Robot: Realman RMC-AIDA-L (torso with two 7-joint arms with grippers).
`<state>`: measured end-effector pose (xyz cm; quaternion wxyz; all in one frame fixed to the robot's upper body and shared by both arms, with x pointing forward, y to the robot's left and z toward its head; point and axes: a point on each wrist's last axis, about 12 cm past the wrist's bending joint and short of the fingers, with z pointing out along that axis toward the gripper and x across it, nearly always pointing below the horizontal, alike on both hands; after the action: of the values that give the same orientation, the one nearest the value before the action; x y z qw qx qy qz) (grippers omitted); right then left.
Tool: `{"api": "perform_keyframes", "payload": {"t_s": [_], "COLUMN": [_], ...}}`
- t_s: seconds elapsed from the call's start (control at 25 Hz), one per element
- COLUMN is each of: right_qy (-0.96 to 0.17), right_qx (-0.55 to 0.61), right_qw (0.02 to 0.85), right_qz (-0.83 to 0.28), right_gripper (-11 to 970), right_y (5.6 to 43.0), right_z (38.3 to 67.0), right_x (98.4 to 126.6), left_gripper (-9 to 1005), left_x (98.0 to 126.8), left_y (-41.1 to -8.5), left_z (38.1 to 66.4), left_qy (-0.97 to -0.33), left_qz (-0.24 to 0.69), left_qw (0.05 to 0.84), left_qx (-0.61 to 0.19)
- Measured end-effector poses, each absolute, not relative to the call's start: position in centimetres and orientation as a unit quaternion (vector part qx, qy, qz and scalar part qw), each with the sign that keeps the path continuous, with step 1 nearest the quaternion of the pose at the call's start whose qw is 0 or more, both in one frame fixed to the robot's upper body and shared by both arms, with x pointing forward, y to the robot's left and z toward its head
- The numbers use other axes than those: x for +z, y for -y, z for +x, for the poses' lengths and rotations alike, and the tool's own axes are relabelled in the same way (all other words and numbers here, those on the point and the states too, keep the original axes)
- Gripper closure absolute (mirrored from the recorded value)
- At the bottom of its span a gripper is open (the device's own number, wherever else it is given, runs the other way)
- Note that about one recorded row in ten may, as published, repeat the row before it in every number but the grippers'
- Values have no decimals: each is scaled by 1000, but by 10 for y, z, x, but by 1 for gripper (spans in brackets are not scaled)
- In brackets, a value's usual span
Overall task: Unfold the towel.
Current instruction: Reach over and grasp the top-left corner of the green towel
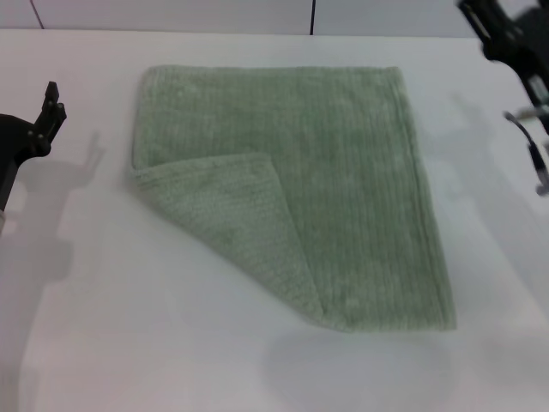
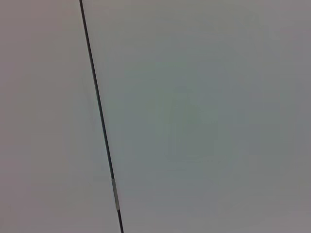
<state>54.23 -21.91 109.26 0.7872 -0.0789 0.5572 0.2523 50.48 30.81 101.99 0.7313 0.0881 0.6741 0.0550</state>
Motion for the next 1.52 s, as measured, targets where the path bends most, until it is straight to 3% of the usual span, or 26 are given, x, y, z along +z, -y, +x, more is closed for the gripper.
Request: {"api": "perform_keyframes", "payload": {"t_s": [0.16, 0.32, 0.64, 0.8, 1.0, 1.32, 1.52], "right_qy": [-646, -710, -845, -874, -871, -884, -915], "right_qx": [251, 233, 116, 98, 100, 111, 101], "right_qw": [713, 650, 492, 427, 421, 412, 345], "right_qz": [-107, -136, -173, -209, -231, -190, -180], "right_gripper": [139, 149, 462, 650, 833, 960, 958], "right_y": [203, 186, 170, 165, 164, 170, 172], "right_z": [581, 602, 629, 632, 631, 639, 655], "right_x": [1111, 1144, 1195, 1200, 1203, 1208, 1203], "left_gripper": [149, 149, 149, 150, 150, 150, 151], "left_x": [1020, 1020, 1021, 1023, 1026, 1030, 1034], "left_y": [-309, -308, -296, -287, -274, -261, -235], "left_z": [505, 505, 515, 521, 525, 527, 537], "left_qy": [-675, -673, -686, -686, -679, -675, -698], "left_qz": [88, 88, 65, 84, 109, 121, 152], "left_qw": [731, 732, 724, 723, 725, 725, 694], "left_qx": [56, 54, -6, -18, -37, -62, -92]}}
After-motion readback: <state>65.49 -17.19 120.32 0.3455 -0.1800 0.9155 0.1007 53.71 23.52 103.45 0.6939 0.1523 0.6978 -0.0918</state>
